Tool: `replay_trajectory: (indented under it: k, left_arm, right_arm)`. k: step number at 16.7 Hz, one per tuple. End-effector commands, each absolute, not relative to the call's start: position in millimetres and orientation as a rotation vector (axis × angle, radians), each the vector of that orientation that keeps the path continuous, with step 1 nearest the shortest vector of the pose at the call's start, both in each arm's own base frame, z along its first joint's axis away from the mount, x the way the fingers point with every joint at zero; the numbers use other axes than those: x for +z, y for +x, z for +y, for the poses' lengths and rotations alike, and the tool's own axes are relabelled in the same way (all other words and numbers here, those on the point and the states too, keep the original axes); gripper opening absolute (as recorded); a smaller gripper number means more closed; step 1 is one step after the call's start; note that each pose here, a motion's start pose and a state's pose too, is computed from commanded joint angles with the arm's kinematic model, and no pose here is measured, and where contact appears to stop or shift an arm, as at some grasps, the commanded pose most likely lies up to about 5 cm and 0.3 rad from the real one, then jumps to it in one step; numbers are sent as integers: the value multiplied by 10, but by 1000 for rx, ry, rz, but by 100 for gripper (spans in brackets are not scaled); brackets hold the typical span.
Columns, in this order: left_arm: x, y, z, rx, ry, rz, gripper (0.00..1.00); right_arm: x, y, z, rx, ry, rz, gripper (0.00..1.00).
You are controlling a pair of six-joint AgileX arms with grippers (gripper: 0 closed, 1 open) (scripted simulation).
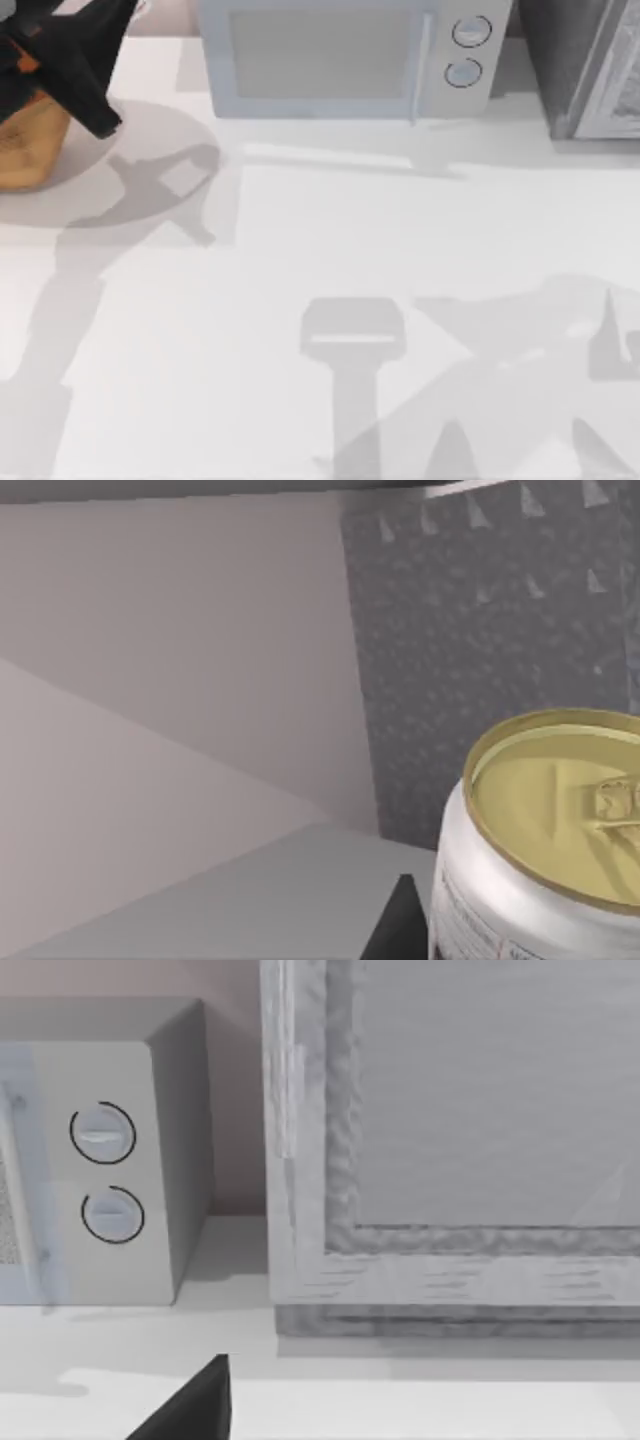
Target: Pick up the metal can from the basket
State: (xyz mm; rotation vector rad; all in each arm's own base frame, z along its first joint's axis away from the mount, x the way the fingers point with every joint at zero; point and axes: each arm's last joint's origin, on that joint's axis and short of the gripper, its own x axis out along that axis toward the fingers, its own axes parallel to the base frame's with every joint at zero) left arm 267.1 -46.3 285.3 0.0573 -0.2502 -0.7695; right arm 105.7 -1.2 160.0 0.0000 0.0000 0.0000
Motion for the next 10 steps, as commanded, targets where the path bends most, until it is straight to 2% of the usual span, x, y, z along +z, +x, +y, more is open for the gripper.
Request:
replay_trajectory:
  k: [10]
  left_arm:
    - [2394,3444,-682,-1023,94,-243,0]
  right_arm:
    - [1600,1057,-12,0,0,0,100]
